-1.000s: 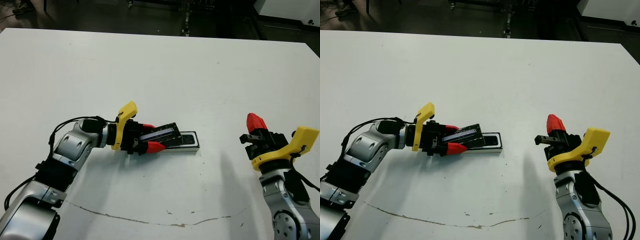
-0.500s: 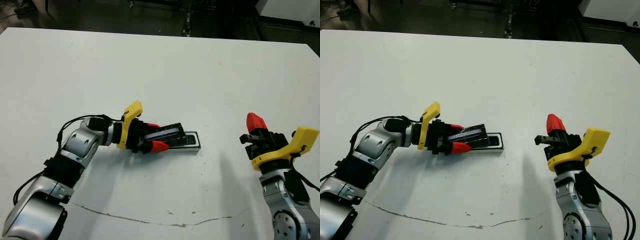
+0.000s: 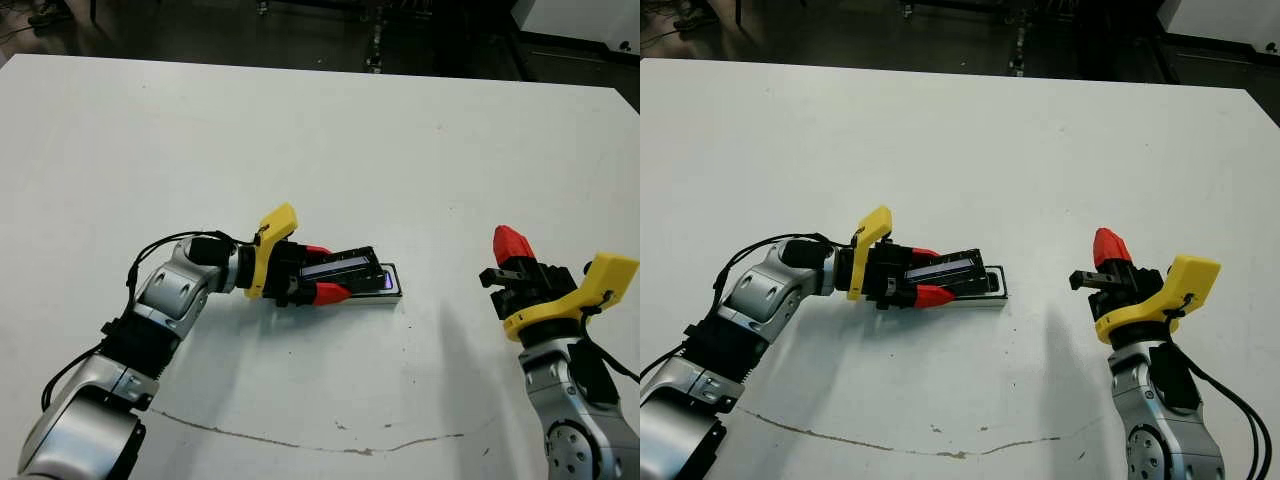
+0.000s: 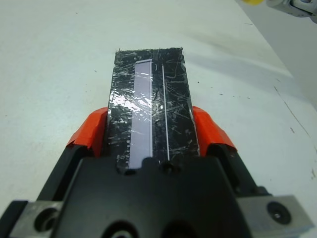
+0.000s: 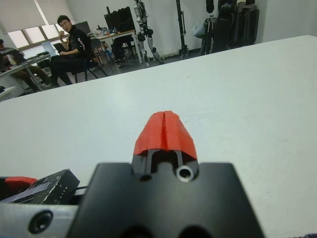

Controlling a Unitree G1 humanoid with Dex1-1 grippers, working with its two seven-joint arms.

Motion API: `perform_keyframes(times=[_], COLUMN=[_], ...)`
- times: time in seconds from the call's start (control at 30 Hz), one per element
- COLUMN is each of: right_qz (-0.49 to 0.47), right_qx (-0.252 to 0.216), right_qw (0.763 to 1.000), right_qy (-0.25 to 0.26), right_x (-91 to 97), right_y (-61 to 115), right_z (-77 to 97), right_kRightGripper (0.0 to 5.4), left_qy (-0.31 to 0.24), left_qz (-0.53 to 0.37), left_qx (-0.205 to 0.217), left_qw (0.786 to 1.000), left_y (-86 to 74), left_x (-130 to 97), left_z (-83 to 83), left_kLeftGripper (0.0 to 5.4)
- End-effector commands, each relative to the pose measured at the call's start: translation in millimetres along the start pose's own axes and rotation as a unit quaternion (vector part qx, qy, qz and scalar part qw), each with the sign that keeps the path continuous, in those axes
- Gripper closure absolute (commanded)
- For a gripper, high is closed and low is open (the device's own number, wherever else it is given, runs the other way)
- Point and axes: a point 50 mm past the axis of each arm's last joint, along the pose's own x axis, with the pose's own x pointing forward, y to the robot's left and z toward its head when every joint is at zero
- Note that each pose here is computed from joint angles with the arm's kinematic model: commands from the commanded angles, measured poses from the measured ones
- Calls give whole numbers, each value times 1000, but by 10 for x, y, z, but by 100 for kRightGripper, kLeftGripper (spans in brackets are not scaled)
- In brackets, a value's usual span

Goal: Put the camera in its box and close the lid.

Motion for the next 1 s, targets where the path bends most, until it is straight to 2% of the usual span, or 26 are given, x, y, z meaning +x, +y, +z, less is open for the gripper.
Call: perform_keyframes(times=[0.03,1.0], right_qz=[-9,-12], right_qx=[-12,-9], right_qw=[1000,1000], right_qy=[1,5], right_x=[-13,-10], right_y=[-41,-52], right_z=[5,24], right_kRightGripper=[540,540], left_qy=[14,-10], left_qz=[-50,-87], left_qx=[-51,-78], left_qw=[997,993], left_y=[-186,-279], left_x=[219,523], left_z=[-194,-236], left_kLeftGripper=[223,223])
